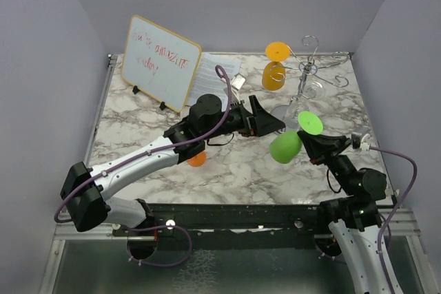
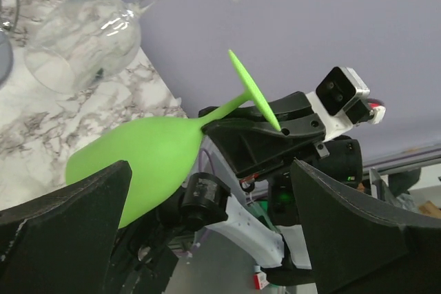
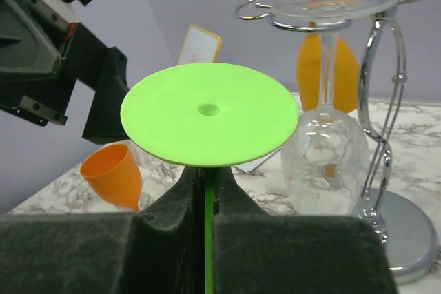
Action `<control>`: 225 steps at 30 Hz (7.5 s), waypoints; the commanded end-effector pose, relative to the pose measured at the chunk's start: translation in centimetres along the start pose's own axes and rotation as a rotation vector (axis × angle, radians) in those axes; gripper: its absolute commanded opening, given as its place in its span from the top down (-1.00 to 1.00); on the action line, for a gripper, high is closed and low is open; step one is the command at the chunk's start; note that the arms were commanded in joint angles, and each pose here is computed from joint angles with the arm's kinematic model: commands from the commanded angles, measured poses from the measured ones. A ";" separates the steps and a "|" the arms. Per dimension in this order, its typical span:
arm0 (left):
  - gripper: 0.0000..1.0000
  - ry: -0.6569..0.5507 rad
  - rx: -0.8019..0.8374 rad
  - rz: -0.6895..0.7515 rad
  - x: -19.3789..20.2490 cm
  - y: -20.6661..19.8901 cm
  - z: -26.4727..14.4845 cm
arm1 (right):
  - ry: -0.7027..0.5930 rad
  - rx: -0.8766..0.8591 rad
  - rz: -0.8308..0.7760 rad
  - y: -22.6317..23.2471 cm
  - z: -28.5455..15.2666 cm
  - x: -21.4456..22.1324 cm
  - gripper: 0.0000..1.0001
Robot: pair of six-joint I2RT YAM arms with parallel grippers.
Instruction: Place the wine glass upside down on the wine glass rack
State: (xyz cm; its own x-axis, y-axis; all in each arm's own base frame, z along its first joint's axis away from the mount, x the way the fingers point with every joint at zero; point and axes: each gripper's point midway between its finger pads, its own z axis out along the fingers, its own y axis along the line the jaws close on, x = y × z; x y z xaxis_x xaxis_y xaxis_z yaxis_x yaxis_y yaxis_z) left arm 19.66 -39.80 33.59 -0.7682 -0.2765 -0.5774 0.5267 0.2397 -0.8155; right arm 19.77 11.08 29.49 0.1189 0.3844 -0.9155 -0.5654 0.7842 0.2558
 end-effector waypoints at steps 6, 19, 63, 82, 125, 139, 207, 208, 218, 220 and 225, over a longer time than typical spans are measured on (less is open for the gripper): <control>-0.90 0.126 0.145 -0.225 -1.5 -2.4 1.9 | 0.014 -0.302 -0.106 4.5 0.6 -0.2 0.99; 0.19 0.175 0.166 -0.221 -1.9 -1.9 2.7 | 0.076 -0.394 -0.282 5.1 0.8 0.4 0.99; 1.00 -0.087 -0.057 -0.113 -8.5 -0.9 1.2 | -0.009 -0.299 -0.124 6.3 0.4 -4.9 -0.23; 1.00 -0.202 -0.204 -0.288 -11.8 1.4 5.3 | -0.252 -0.325 -0.057 9.4 -0.3 -13.7 -0.23; 1.00 -0.352 -0.340 -0.167 -17.8 2.8 5.2 | -0.228 -0.284 -0.059 8.6 -0.1 -13.0 -0.21; 1.00 -0.251 -0.307 -0.160 -15.4 2.4 3.9 | -0.207 -0.271 -0.040 8.1 0.3 -12.3 -0.21; 0.05 0.019 -1.217 0.273 -9.1 22.7 -14.5 | 0.036 -0.124 0.185 5.2 3.2 -8.4 -0.10; 0.11 0.025 -1.218 0.269 -9.1 23.0 -14.4 | 0.039 -0.123 0.188 5.2 3.3 -8.3 -0.10; 0.46 0.124 -1.199 0.269 -7.8 24.8 -13.3 | 0.050 -0.115 0.215 5.1 3.1 -7.8 -0.04; 0.55 0.148 -1.175 0.282 -7.7 24.6 -13.0 | 0.043 -0.114 0.231 5.2 3.1 -8.0 0.00; 0.96 0.194 -1.089 0.278 -7.2 23.6 -11.8 | 0.039 -0.104 0.256 5.1 3.1 -8.0 0.00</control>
State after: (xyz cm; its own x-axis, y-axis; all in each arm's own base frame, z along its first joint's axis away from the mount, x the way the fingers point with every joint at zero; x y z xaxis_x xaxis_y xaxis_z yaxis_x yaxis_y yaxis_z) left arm 33.37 -19.24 17.72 -0.7643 0.0019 -0.6448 0.0670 0.9948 -0.0765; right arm 18.53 13.72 39.29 -0.0500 0.5172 -0.8544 -0.6745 0.6134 0.4108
